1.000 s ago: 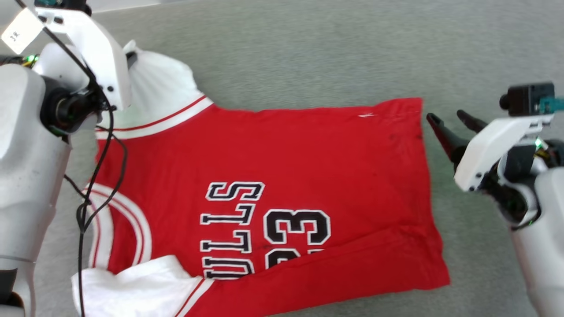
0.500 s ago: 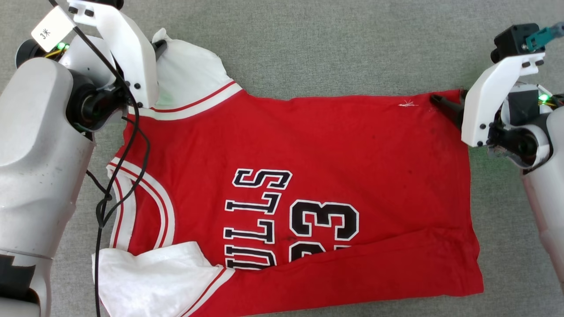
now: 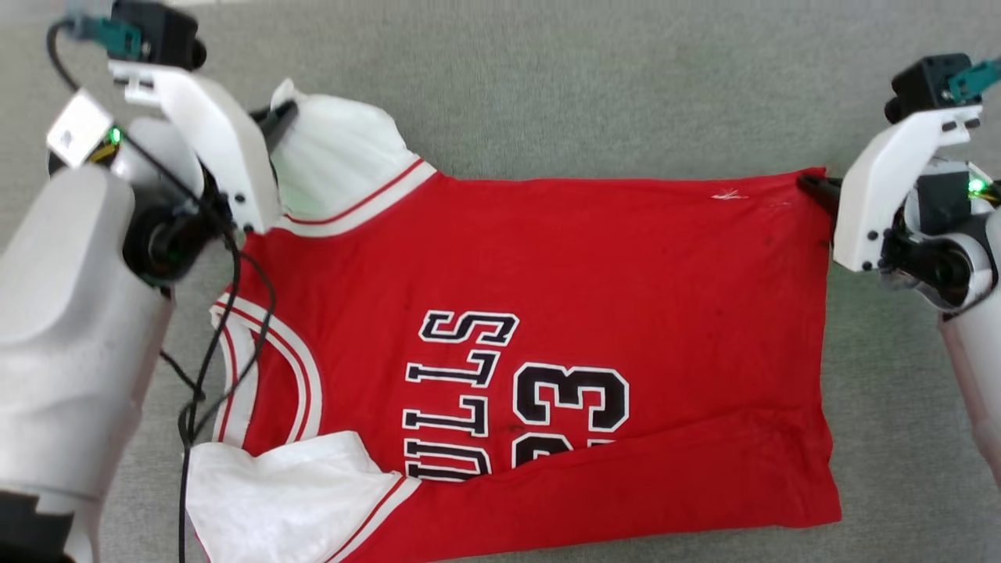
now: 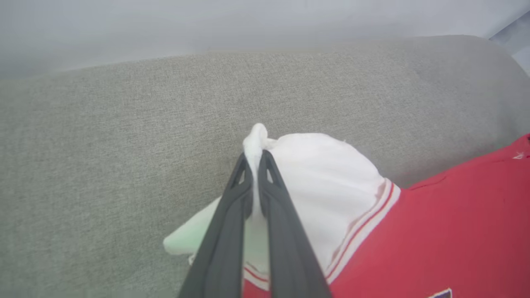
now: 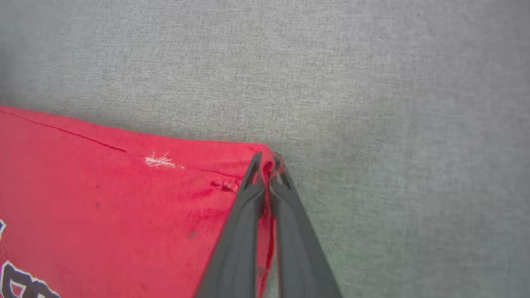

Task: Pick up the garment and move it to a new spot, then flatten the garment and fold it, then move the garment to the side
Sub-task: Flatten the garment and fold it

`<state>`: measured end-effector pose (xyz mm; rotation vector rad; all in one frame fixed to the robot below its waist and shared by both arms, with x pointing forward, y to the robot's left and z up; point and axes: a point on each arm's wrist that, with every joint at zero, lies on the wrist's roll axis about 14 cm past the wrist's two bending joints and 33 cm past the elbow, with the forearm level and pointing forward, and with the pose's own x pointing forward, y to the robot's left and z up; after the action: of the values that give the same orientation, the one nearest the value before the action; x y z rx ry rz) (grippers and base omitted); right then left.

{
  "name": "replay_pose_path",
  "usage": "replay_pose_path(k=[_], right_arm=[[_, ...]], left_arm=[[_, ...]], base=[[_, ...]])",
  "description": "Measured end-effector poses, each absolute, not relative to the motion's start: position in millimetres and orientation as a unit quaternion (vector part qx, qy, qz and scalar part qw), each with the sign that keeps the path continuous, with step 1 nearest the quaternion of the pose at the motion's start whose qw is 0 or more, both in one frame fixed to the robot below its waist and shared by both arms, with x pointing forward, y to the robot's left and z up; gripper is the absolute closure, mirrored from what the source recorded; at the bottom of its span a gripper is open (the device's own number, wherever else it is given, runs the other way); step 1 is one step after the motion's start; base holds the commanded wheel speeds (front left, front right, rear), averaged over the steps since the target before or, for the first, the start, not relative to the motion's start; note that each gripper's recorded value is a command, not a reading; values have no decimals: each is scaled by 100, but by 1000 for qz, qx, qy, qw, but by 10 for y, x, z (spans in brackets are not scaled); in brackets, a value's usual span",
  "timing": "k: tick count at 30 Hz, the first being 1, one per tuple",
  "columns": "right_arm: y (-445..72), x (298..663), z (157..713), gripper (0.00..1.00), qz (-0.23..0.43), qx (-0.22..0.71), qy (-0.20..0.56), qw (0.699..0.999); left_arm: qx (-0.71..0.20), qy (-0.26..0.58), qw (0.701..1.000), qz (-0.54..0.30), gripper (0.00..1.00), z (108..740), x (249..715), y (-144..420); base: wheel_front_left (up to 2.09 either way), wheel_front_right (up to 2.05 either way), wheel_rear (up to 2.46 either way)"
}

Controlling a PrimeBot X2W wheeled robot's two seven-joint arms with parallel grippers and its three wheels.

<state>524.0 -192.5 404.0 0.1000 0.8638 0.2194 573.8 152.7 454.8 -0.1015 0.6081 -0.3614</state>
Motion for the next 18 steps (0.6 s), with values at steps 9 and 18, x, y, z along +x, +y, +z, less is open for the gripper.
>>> replay_pose_path(k=[9,18], right_arm=[[-2030,4840,4342,100,101,56,363,924],[-1962,4076,4223,100,99,92,364,921]], left_arm=[[-88,249,951,-161,100,4724,5213,1624],[-156,282,940,-113,100,4427,4193,1724]], base=[[0,0,0],[0,0,0]])
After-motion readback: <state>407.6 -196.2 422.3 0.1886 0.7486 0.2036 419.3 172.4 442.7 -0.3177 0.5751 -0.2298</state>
